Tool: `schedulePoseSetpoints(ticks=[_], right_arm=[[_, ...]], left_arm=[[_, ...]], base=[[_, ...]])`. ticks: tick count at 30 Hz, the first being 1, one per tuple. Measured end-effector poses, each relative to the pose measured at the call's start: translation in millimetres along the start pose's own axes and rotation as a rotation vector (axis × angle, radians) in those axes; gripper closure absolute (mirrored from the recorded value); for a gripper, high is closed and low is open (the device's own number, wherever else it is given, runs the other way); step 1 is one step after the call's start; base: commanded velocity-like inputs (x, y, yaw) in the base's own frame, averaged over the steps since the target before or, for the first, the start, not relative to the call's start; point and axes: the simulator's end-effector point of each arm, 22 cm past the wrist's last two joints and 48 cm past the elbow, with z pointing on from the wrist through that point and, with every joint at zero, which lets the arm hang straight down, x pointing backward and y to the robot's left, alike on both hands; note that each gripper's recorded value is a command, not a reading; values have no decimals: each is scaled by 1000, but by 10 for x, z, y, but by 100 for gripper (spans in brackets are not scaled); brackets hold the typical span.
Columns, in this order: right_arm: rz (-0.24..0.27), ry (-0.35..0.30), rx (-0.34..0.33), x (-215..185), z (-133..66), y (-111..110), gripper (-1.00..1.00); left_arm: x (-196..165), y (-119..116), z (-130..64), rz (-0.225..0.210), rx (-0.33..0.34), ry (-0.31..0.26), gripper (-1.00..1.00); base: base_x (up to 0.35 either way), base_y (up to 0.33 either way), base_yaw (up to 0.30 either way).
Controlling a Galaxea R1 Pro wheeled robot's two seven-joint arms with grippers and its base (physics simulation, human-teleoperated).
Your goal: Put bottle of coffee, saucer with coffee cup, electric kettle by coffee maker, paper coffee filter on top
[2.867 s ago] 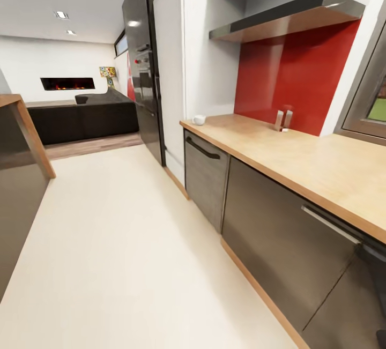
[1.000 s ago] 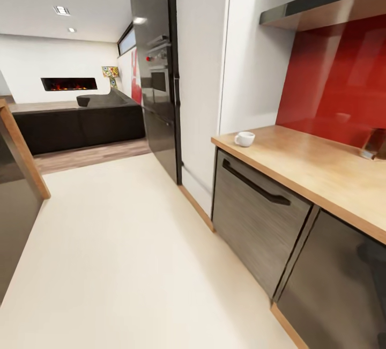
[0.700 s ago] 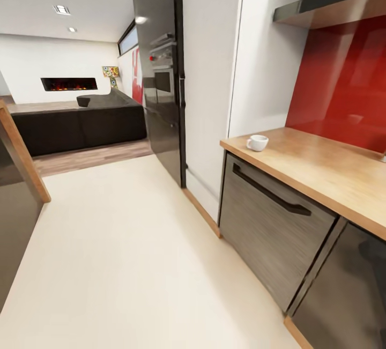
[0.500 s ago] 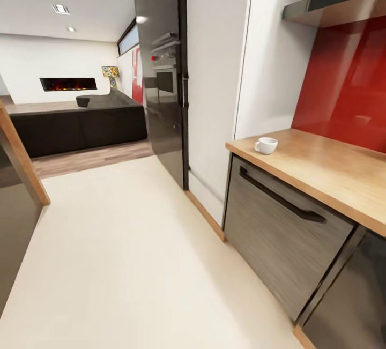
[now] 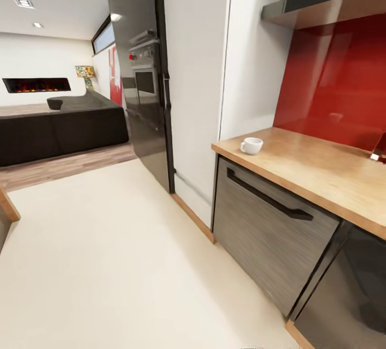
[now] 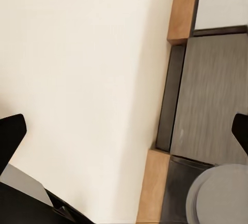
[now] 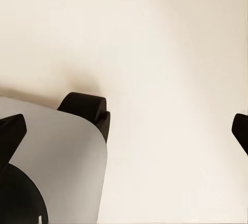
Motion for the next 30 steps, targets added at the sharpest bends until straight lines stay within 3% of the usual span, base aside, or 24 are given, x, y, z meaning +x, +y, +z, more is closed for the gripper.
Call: schedulePoseSetpoints(ticks=[16, 30], right_arm=[[-1, -1, 0, -3, -1, 0, -100], [0, 1, -1, 6, -1, 3, -100]], left_arm=[[-2, -6, 1, 1, 2, -1, -100], [-2, -2, 2, 0, 1, -1, -100]], base=[[219, 150, -75], [71, 45, -241]])
